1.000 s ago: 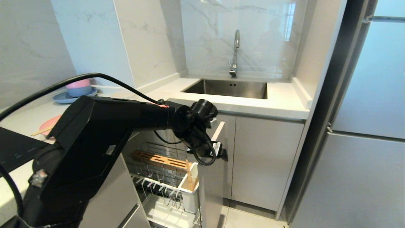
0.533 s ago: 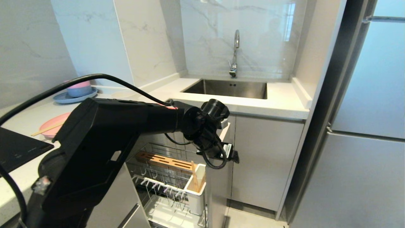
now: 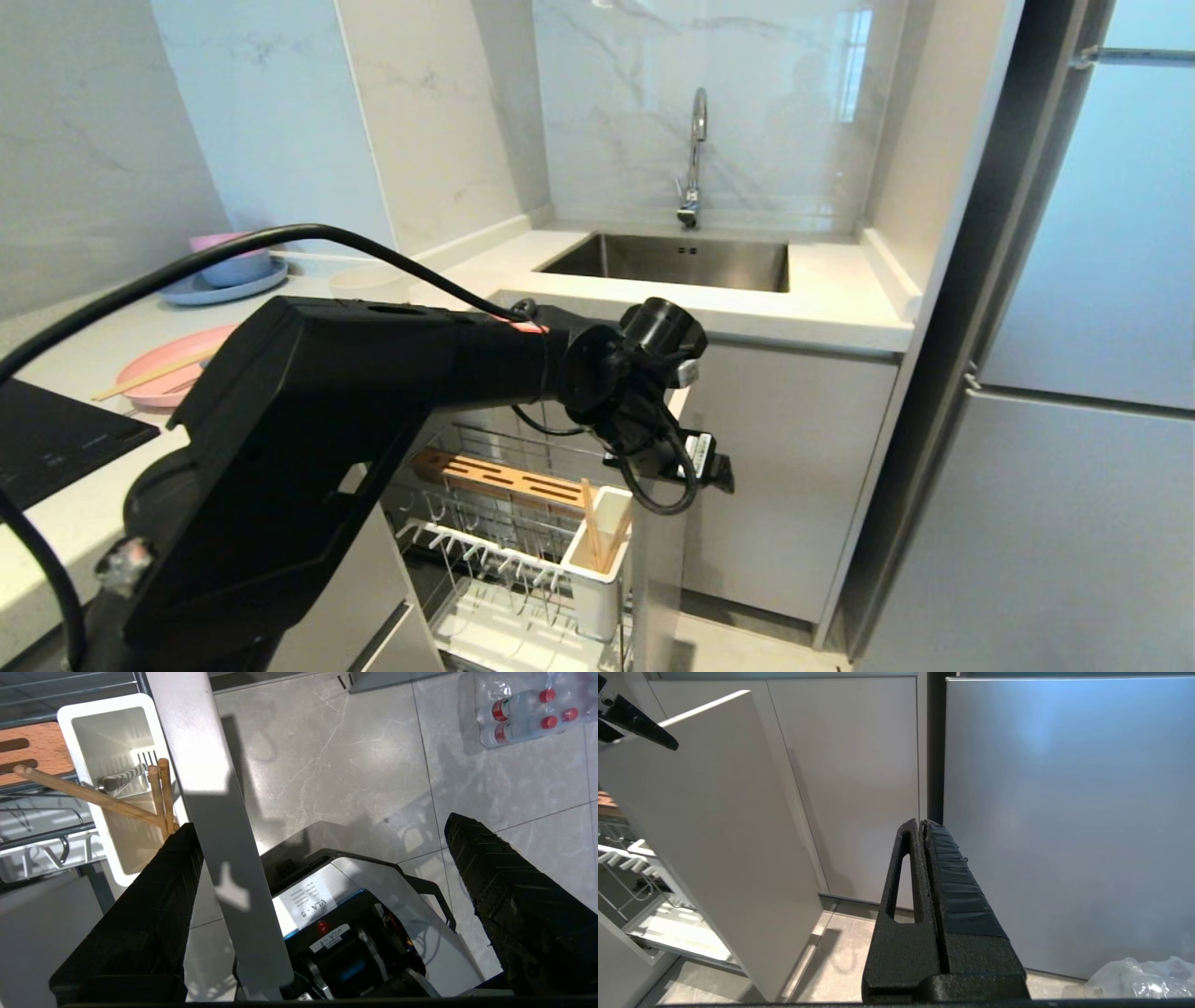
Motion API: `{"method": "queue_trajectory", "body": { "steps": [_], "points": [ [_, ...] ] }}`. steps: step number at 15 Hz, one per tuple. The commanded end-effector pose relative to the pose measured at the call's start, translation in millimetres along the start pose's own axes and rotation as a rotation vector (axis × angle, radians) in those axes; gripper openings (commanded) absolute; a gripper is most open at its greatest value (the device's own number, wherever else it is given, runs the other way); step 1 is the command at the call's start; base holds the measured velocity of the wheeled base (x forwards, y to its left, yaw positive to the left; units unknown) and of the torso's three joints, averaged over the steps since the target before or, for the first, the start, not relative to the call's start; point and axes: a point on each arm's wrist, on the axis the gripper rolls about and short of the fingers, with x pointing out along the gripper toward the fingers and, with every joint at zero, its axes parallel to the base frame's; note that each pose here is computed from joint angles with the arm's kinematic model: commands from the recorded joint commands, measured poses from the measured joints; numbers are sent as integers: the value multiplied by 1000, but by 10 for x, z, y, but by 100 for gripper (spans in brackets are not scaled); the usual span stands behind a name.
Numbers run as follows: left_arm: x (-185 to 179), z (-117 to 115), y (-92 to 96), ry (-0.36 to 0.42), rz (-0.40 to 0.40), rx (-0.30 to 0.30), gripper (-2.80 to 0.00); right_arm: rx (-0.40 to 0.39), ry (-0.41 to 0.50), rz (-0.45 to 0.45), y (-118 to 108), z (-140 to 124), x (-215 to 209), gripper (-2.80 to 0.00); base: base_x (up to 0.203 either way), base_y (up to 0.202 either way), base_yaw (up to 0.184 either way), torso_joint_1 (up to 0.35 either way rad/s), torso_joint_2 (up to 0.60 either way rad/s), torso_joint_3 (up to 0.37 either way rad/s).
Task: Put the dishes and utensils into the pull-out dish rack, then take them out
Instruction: Open the cupboard
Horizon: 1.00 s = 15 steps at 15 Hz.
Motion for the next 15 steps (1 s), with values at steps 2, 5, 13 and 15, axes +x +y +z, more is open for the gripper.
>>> {"method": "queue_trajectory", "body": {
  "steps": [2,5,13,15],
  "points": [
    [-14,-1,-20,-2,1,0,0,0,1,0,0,-4,1,-280,0,0,0,0,0,0],
    [-47,5,19,-5,13,-6,0,0,1,0,0,-4,1,-280,0,0,0,0,0,0],
    [-485,53,308,-79,151,-55,0,0,1,0,0,-4,1,-280,0,0,0,0,0,0],
    [-761,41,355,-115,166,-67,-280,0,1,0,0,-4,1,-280,0,0,0,0,0,0]
  ]
}}
